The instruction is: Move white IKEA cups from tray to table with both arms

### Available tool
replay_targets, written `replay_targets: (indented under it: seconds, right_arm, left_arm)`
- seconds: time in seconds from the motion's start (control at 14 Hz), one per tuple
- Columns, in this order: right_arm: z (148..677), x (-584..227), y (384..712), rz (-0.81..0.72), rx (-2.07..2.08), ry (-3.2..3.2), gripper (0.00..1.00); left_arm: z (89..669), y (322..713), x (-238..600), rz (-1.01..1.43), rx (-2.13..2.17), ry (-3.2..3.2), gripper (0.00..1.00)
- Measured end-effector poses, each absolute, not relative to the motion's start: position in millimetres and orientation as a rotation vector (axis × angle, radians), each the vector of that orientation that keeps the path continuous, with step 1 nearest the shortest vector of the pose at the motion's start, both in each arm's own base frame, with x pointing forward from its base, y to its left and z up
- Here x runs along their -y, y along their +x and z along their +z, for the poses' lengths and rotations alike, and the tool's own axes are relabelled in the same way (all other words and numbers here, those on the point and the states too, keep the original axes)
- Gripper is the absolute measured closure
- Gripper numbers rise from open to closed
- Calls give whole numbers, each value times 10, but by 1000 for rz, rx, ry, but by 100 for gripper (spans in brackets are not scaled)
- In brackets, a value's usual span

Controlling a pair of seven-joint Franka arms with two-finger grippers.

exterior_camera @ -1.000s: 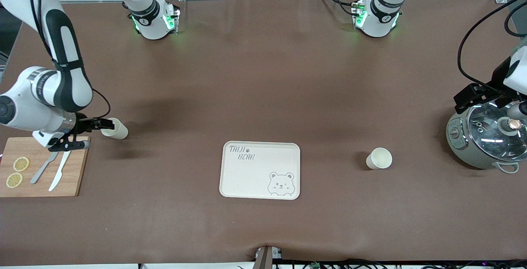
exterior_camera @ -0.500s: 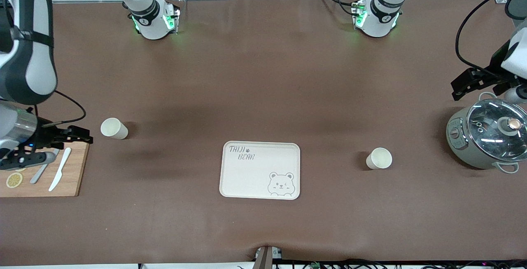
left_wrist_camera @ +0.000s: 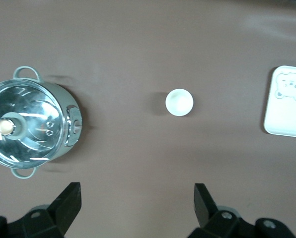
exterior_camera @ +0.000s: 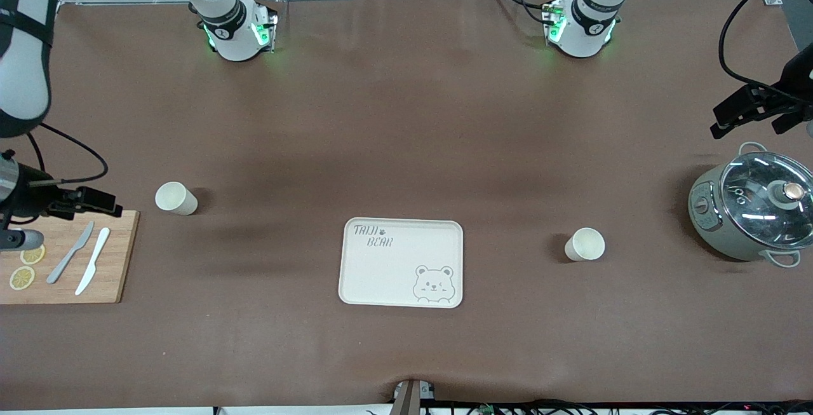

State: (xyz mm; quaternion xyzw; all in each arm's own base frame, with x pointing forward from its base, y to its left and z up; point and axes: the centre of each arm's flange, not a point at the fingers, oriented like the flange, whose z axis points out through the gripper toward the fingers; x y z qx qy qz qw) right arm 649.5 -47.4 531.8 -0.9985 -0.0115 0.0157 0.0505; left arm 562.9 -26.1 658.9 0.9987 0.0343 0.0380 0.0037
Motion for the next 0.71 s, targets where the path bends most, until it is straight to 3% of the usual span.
replay_targets:
  seconds: [0.71]
  right_arm:
    - [5966,519,5971,138,71,-3052,0]
  left_arm:
    - [6456,5619,479,59,-48,3127,0]
